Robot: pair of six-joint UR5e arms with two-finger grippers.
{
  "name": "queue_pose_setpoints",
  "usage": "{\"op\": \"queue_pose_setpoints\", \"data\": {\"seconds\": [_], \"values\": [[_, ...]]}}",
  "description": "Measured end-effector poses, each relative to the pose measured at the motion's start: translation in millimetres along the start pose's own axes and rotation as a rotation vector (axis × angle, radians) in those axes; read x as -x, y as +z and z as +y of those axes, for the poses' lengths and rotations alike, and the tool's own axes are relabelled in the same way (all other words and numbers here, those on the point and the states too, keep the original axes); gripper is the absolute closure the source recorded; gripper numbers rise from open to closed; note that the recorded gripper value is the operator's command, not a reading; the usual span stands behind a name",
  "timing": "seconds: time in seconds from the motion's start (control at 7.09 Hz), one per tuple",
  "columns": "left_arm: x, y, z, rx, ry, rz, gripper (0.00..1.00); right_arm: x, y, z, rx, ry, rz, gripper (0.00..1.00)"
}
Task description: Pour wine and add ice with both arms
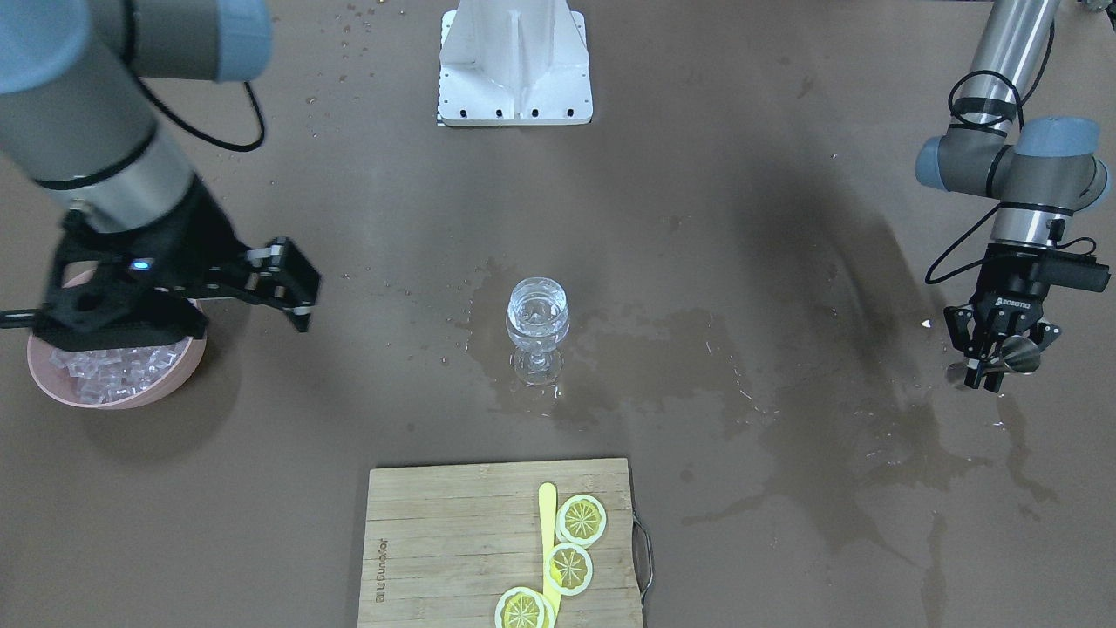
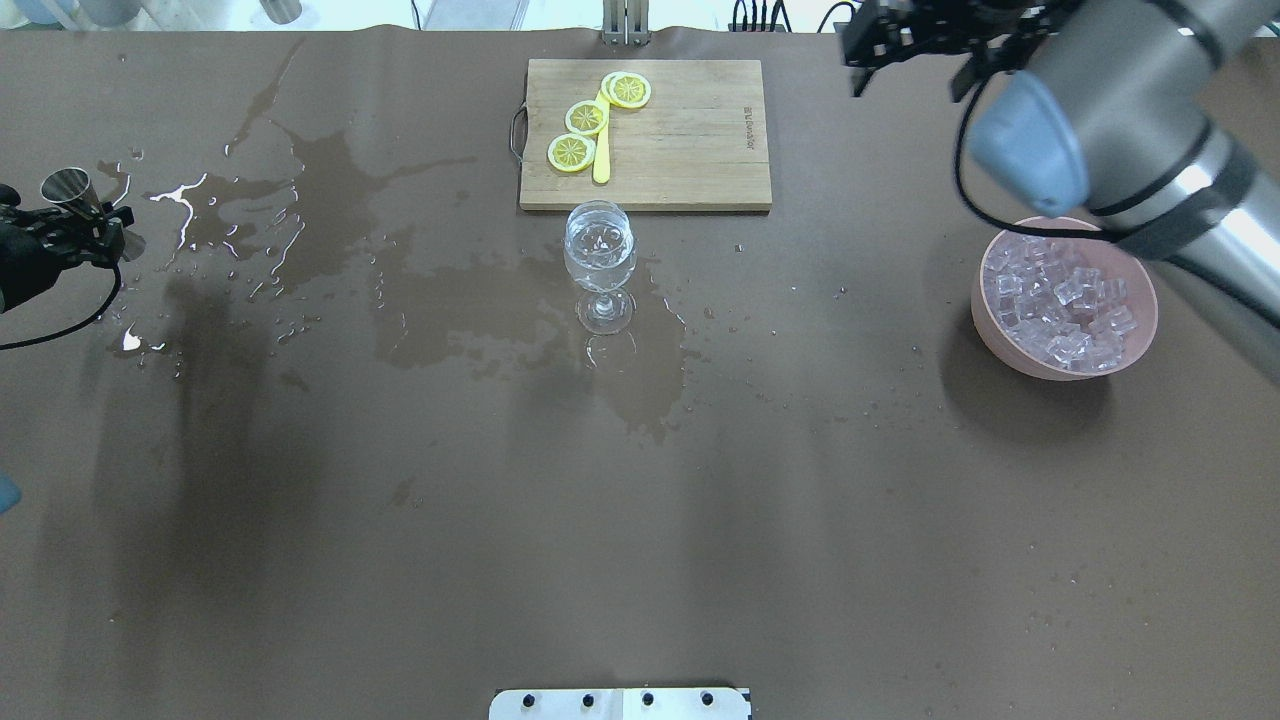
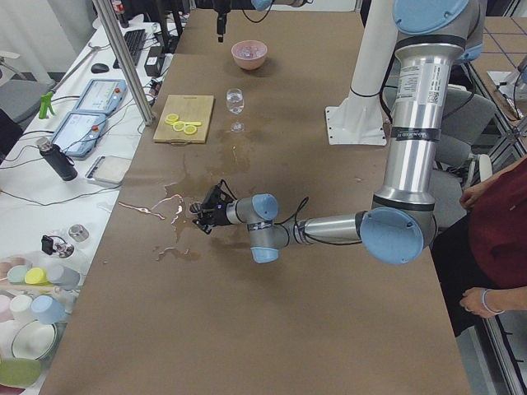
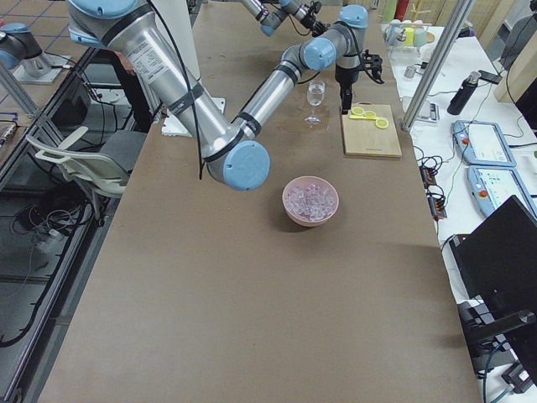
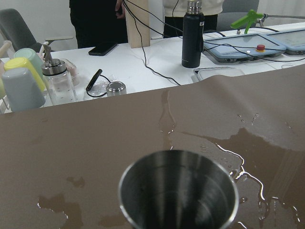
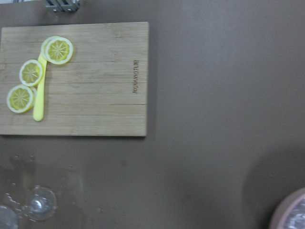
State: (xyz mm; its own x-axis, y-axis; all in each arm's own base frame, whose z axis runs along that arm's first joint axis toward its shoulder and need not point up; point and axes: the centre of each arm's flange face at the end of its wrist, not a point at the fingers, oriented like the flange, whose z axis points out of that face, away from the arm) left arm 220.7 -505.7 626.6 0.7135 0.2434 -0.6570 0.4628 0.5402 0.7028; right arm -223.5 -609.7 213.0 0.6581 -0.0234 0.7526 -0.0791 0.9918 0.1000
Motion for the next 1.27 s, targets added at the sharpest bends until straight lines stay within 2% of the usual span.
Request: {"op": "queue_pose_setpoints", "data": {"seconds": [0.28,0.56,0.85,0.99,1.27], "values": [[3.0,2.9,2.9,0.0,0.0,-0.014,0.76,-166.1,-13.9,-2.6,0.018,-0.044,0.037,0.0],[4.0,5.8,2.7,-0.007,-0.002,-0.026,0.75,-301.9,1.0,7.7,0.077,0.004,0.08,0.0],[4.7,7.9,3.8,-0.005,-0.006,-0.03,0.64,-432.5,22.9,67.2,0.139,0.05,0.085,0.0],[4.7,9.0,4.3,-0.004,-0.007,-0.031,0.62,-473.2,28.5,98.8,0.143,0.088,0.072,0.0],[5.0,10.1,5.2,-0.002,-0.007,-0.032,0.61,-513.9,31.5,136.3,0.147,0.16,0.057,0.0]]}}
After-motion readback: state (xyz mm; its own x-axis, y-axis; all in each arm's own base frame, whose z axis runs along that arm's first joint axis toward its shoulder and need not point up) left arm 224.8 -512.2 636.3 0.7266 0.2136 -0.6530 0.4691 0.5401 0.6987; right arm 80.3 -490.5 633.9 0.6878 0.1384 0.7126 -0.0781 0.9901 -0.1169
